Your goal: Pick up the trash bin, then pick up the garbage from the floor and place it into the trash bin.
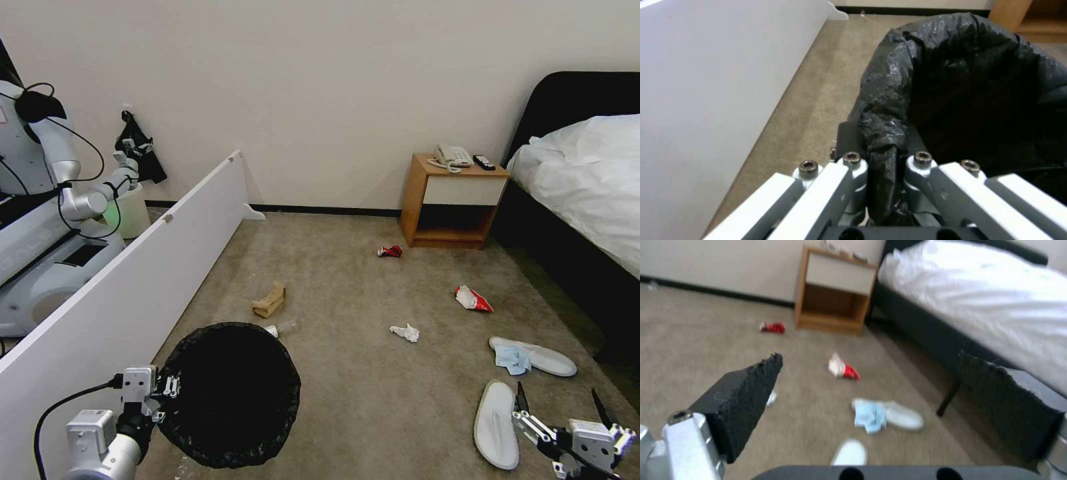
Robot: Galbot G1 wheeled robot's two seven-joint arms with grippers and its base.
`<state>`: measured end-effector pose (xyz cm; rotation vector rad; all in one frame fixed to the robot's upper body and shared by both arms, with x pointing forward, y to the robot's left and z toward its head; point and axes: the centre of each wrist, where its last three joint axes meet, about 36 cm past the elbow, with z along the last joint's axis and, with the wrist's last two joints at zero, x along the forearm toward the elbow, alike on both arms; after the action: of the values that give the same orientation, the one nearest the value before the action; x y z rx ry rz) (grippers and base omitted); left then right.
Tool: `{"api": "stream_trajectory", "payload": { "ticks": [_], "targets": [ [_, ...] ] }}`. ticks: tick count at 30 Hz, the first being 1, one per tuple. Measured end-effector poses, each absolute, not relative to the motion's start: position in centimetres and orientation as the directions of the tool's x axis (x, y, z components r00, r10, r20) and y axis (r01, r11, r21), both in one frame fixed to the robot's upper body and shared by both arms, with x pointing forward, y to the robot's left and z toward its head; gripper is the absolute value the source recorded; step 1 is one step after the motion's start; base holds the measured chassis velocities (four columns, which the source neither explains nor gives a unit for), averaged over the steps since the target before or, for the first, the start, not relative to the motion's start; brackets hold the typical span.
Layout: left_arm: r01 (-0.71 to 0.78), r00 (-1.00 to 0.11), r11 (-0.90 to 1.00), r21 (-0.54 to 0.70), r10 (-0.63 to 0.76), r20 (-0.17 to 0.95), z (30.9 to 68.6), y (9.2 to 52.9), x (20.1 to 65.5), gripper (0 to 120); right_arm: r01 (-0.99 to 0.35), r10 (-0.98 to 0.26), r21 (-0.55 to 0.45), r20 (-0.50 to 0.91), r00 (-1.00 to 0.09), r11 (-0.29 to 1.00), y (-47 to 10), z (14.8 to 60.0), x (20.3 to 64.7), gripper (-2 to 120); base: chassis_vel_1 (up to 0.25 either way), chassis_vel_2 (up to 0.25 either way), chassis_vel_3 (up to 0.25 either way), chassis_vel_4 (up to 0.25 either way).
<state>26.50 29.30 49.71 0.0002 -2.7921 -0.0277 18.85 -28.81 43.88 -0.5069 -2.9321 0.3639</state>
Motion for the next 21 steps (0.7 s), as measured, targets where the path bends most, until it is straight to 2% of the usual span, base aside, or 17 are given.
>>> {"api": "stream_trajectory", "payload": {
  "ticks": [8,13,21],
  "targets": [
    [0.001,-0.939,1.000,0.016,-0.005,0.345,49.67,29.42,26.55,4,0.327,0.370,-0.260,0.138,-0.919,0.909,-28.89,43.04,18.79,100,0.000,0.000,0.000,0.000],
    [0.000,-0.938,1.000,0.014,-0.004,0.347,49.67,29.43,26.65,4,0.319,0.374,-0.237,0.239,-0.896,0.918,-28.69,43.48,18.91,100,0.000,0.000,0.000,0.000],
    [-0.001,-0.938,1.000,0.014,-0.006,0.347,49.68,29.47,26.70,4,0.320,0.373,-0.212,0.298,-0.879,0.923,-28.59,43.78,19.02,100,0.000,0.000,0.000,0.000]
  ]
}}
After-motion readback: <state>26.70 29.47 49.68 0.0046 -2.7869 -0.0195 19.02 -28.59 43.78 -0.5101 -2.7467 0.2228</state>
